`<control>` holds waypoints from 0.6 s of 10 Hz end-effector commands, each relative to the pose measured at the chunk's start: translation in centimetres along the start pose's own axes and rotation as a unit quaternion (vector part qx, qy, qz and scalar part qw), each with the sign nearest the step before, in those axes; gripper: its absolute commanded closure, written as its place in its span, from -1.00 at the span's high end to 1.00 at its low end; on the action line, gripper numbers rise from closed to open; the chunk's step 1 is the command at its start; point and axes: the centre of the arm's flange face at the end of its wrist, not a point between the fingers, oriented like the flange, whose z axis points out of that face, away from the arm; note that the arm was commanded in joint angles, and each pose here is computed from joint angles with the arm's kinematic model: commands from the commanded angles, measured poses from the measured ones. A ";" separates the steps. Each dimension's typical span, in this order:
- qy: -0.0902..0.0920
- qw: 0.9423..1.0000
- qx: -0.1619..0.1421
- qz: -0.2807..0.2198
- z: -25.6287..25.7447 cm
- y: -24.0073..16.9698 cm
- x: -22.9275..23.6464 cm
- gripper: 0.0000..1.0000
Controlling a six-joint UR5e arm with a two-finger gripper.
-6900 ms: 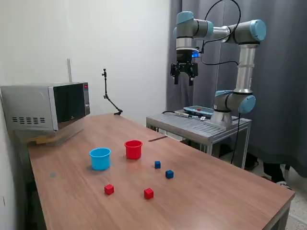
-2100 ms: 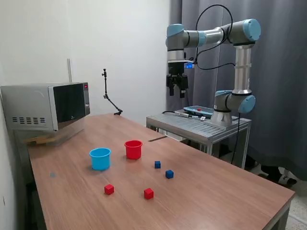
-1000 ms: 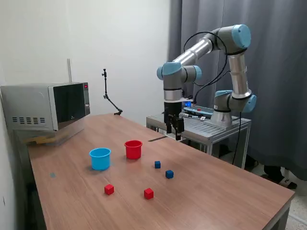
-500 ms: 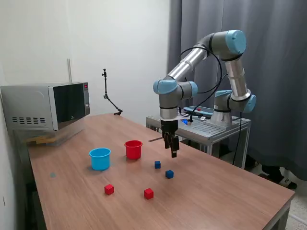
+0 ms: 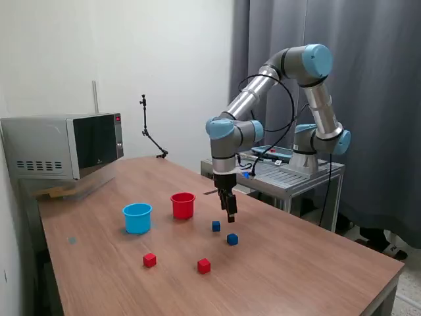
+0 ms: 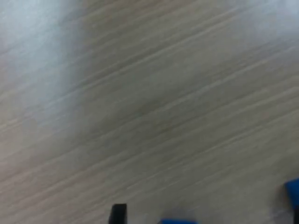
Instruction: Place red objects in the red bin, and blue objects in the blue bin.
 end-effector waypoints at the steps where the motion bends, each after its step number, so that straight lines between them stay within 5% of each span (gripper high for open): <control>1: 0.010 1.000 -0.016 0.019 -0.4 1.9 -2.1 1.00; 6: 0.010 1.000 -0.008 0.008 1.5 2.4 -2.3 1.00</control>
